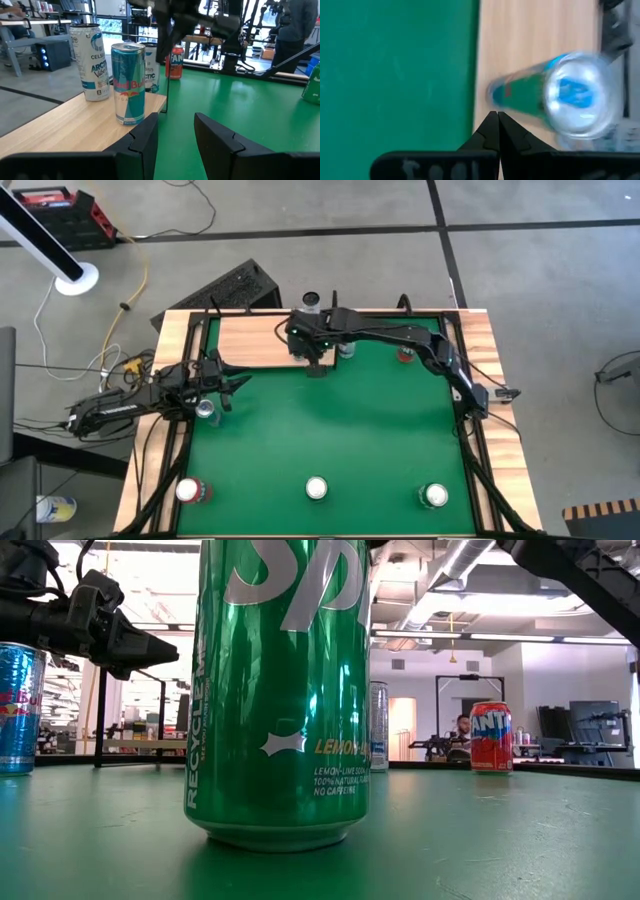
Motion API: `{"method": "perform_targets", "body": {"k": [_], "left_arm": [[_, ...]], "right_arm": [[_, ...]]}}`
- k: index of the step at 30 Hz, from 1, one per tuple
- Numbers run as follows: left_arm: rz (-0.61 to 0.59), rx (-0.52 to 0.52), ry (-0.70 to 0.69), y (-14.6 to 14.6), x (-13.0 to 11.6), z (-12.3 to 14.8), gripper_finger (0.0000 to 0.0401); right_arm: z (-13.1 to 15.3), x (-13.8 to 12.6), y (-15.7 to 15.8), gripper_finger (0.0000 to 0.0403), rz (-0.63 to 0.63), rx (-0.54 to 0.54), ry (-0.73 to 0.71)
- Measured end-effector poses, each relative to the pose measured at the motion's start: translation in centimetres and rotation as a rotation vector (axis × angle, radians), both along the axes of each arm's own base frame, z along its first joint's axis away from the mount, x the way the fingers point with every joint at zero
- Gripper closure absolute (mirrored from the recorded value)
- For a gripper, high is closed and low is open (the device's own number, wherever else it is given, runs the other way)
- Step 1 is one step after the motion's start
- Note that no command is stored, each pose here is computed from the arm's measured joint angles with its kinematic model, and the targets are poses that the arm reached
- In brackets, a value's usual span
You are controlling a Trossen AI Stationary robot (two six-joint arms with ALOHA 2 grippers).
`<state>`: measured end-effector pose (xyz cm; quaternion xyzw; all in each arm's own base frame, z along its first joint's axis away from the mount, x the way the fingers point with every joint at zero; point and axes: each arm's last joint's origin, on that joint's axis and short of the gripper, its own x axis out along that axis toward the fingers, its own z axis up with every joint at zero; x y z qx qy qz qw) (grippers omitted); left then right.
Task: Place canned beverage on shelf
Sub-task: Put the right blue soda can on the shelf
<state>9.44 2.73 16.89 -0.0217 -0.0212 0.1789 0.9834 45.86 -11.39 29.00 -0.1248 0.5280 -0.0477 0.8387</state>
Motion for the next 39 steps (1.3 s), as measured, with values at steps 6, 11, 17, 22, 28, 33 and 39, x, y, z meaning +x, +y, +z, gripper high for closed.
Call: {"method": "perform_targets", "body": {"k": [6,11,17,22,28,33,39], "left_arm": [[0.0,0.0,0.0,0.0,0.0,0.0,0.0289],[0.0,0.0,0.0,0.0,0.0,0.0,0.0289],[0.0,0.0,0.0,0.0,0.0,0.0,0.0289],[0.0,0.001,0.0,0.0,0.0,0.0,0.0289],[0.0,0.001,0.0,0.0,0.0,0.0,0.0289],[0.0,0.0,0.0,0.0,0.0,0.0,0.0289],[0.0,0.001,0.0,0.0,0.0,0.0,0.0289]], "right_arm": [[-1.4,0.6,-1.1,0.0385,-0.011,-0.031,0.018],[-1.8,1.0,-1.7,0.0385,-0.02,-0.04,-0.004],[-1.5,1.2,-2.4,0.0385,-0.019,-0.068,-0.054],[-1.2,1.5,-3.3,0.0385,-0.031,-0.091,-0.115],[-1.1,1.3,-4.3,0.0385,-0.062,-0.11,-0.123],[-0.9,1.2,-5.3,0.0385,-0.084,-0.122,-0.143],[-0.7,1.3,-5.6,0.0385,-0.106,-0.155,-0.168]]}}
